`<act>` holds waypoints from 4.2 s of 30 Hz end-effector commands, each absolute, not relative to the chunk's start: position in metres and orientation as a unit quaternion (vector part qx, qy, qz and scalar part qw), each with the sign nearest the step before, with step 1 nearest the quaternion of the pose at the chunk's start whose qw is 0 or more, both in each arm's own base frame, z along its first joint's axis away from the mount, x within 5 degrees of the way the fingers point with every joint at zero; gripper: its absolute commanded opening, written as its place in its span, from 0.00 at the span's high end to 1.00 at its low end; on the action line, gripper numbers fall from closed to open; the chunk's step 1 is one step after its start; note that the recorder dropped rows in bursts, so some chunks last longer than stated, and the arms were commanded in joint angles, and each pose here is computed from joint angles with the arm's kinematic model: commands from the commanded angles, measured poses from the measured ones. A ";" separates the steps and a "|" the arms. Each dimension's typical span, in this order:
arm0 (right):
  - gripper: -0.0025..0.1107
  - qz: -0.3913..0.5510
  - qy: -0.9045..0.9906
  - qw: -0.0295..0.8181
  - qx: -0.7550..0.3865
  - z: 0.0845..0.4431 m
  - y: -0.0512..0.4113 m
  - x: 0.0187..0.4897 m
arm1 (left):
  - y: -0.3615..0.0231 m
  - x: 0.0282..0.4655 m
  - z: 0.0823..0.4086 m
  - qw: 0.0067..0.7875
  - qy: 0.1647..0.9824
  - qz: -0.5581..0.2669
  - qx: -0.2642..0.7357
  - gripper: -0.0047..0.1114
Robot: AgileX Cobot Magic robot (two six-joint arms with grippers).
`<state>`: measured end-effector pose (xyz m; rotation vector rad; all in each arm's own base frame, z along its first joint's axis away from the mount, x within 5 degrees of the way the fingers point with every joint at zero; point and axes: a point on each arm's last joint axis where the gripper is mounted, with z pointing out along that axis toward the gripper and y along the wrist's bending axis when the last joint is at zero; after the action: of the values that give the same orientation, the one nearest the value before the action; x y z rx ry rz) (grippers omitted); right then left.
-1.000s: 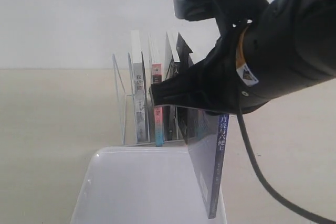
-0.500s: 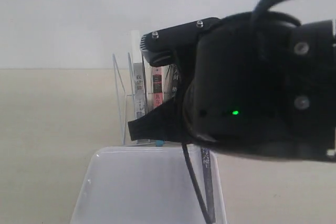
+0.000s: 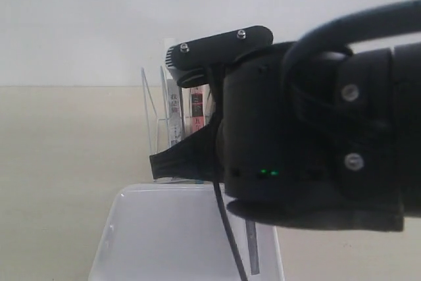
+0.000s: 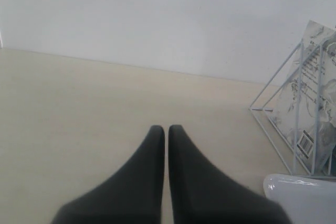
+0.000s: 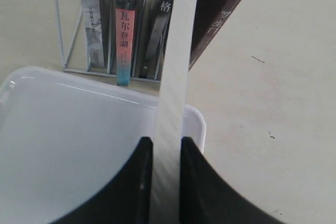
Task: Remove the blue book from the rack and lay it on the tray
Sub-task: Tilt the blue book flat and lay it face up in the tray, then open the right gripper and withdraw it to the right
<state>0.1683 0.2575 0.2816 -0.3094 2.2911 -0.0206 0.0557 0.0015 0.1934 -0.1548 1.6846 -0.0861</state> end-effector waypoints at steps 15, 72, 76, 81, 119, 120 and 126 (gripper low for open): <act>0.98 -0.013 0.905 0.396 -0.154 0.248 0.282 0.176 | 0.002 0.056 0.195 0.665 0.742 -0.044 -0.075 0.92; 0.55 0.209 0.848 0.417 -0.249 0.309 0.295 0.137 | 0.002 0.056 0.195 0.665 0.742 -0.044 -0.075 0.92; 0.55 0.193 0.840 0.432 -0.266 0.330 0.280 0.118 | 0.002 0.056 0.195 0.665 0.742 -0.044 -0.075 0.92; 0.55 0.170 0.835 0.446 -0.272 0.354 0.253 0.097 | 0.002 0.056 0.195 0.665 0.742 -0.044 -0.075 0.92; 0.98 0.252 0.766 0.383 -0.450 0.340 0.224 0.019 | 0.002 0.056 0.195 0.665 0.742 -0.044 -0.075 0.92; 0.98 0.252 0.766 0.383 -0.450 0.340 0.224 0.019 | 0.002 0.056 0.195 0.665 0.742 -0.044 -0.075 0.92; 0.98 0.252 0.766 0.383 -0.450 0.340 0.224 0.019 | 0.002 0.056 0.195 0.665 0.742 -0.044 -0.075 0.92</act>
<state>0.0194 0.2252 0.3388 -1.1484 1.9681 0.6336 0.0557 0.0015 0.1934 -0.1548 1.6846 -0.0861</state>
